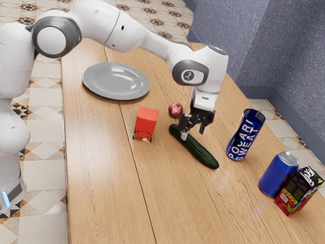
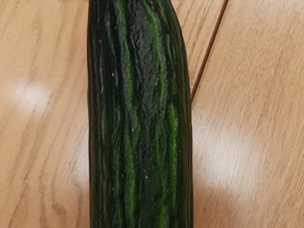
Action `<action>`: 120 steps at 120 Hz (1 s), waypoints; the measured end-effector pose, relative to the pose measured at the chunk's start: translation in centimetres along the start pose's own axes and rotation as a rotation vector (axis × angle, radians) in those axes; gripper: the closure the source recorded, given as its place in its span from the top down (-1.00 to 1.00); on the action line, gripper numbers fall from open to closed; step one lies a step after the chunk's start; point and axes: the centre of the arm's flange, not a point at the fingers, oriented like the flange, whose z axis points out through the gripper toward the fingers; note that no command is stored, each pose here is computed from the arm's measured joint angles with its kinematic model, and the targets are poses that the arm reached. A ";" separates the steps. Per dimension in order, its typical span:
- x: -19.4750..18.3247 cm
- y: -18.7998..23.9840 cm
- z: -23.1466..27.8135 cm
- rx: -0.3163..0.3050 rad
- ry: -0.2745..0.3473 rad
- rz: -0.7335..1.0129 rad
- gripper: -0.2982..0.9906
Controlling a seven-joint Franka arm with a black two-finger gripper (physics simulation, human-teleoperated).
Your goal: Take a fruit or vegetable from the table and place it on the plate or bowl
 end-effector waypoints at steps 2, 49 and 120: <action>0.1 0.0 0.3 -0.003 0.002 0.006 0.54; -0.4 -1.2 3.4 -0.029 0.031 0.040 0.45; -9.3 4.9 -14.7 0.299 -0.133 -0.216 -0.17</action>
